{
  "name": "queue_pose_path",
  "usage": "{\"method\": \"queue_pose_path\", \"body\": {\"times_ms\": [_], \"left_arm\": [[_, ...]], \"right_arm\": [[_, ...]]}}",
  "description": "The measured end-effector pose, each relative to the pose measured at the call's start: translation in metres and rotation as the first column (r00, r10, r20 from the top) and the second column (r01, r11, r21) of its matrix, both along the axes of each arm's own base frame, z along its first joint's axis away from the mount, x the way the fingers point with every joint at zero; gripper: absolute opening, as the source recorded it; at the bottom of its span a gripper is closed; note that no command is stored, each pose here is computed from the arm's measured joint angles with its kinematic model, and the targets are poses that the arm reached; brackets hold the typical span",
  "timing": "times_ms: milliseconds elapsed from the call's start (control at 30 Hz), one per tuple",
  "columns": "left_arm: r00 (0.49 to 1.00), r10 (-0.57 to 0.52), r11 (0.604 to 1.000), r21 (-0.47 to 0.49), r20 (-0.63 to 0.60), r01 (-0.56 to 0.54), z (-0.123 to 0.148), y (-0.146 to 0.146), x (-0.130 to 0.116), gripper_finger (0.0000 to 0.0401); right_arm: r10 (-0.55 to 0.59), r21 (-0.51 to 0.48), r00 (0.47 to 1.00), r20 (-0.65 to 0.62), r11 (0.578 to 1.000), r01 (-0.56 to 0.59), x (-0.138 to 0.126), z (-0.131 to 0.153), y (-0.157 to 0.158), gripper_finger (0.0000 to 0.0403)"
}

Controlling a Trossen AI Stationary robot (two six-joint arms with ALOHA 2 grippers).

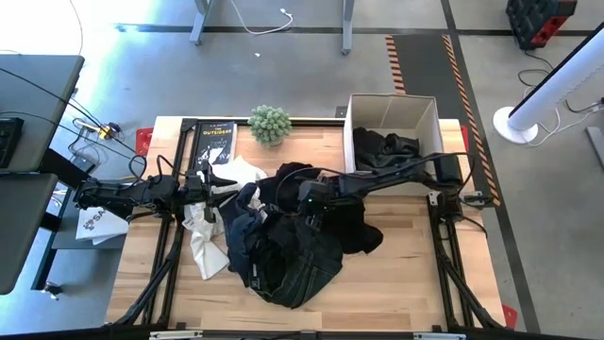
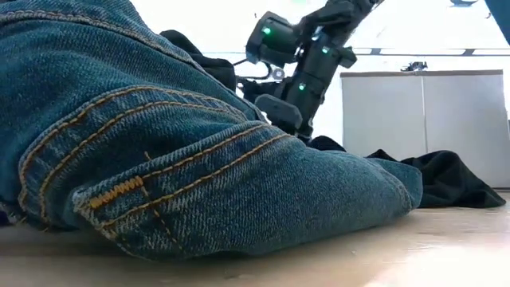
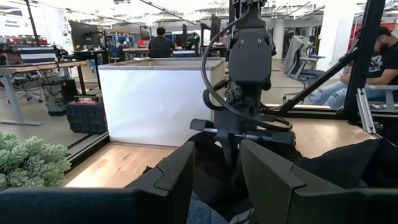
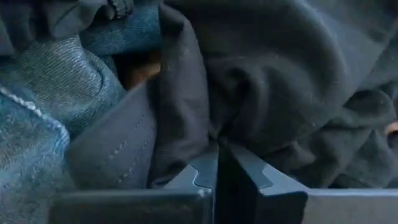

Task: Sort clothes
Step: Put the dark blue shirt into the white laundry bin

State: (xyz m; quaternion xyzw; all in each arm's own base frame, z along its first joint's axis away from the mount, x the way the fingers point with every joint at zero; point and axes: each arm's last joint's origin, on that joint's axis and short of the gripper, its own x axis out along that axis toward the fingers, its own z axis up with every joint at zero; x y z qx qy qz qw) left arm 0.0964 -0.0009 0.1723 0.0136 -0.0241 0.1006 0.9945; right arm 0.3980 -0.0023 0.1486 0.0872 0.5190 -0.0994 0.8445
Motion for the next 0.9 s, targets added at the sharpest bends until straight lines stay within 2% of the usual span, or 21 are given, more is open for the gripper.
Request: {"method": "queue_pose_path", "body": {"times_ms": [100, 200, 267, 333, 400, 500, 567, 600, 700, 800, 900], "left_arm": [[1.000, 0.000, 1.000, 0.000, -0.001, 0.000, 0.000, 0.000, 0.000, 0.0131], [1.000, 0.000, 1.000, 0.000, 0.000, 0.000, 0.000, 0.000, 0.000, 0.0131], [1.000, 0.001, 1.000, 0.000, 0.000, -0.001, 0.000, 0.000, 0.000, 0.0131], [1.000, 0.000, 1.000, 0.000, 0.000, 0.000, 0.000, 0.000, 0.000, 0.0131], [1.000, 0.000, 1.000, 0.000, 0.000, 0.000, 0.000, 0.000, 0.000, 0.0131], [1.000, 0.000, 1.000, 0.000, 0.000, 0.000, 0.000, 0.000, 0.000, 0.0131], [1.000, 0.001, 1.000, 0.000, 0.000, -0.001, 0.000, 0.000, 0.000, 0.0131], [1.000, 0.001, 1.000, 0.000, 0.000, -0.001, 0.000, 0.000, 0.000, 0.0131], [1.000, 0.000, 1.000, 0.000, 0.000, 0.000, 0.000, 0.000, 0.000, 0.0131], [1.000, 0.000, 1.000, 0.000, -0.001, 0.000, 0.000, 0.000, 0.000, 0.0131], [1.000, 0.000, 1.000, 0.000, 0.000, 0.000, 0.000, 0.000, 0.000, 0.0131]], "right_arm": [[-0.016, -0.077, 0.999, 0.035, 0.997, 0.019, 0.009, 0.034, -0.001, 0.0012], [-0.019, -0.212, 0.982, 0.189, 0.976, 0.060, 0.013, 0.102, -0.003, 0.0006], [-0.022, -0.315, 0.959, 0.281, 0.942, 0.114, 0.009, 0.147, -0.003, 0.0006], [-0.015, -0.423, 0.937, 0.350, 0.890, 0.172, 0.000, 0.188, -0.001, 0.0005], [-0.014, -0.529, 0.905, 0.425, 0.808, 0.260, -0.016, 0.232, 0.003, 0.0005], [-0.015, -0.653, 0.848, 0.531, 0.630, 0.420, -0.050, 0.301, 0.008, 0.0004], [-0.009, -0.697, 0.815, 0.580, 0.512, 0.502, -0.073, 0.341, 0.011, 0.0003], [0.003, -0.706, 0.797, 0.604, 0.466, 0.533, -0.083, 0.359, 0.011, 0.0003], [0.087, -0.680, 0.708, 0.701, 0.381, 0.626, -0.115, 0.409, 0.006, 0.0003], [0.195, -0.593, 0.560, 0.805, 0.288, 0.752, -0.158, 0.453, -0.007, 0.0003], [0.275, -0.478, 0.420, 0.865, 0.190, 0.858, -0.197, 0.480, -0.021, 0.0003]]}}
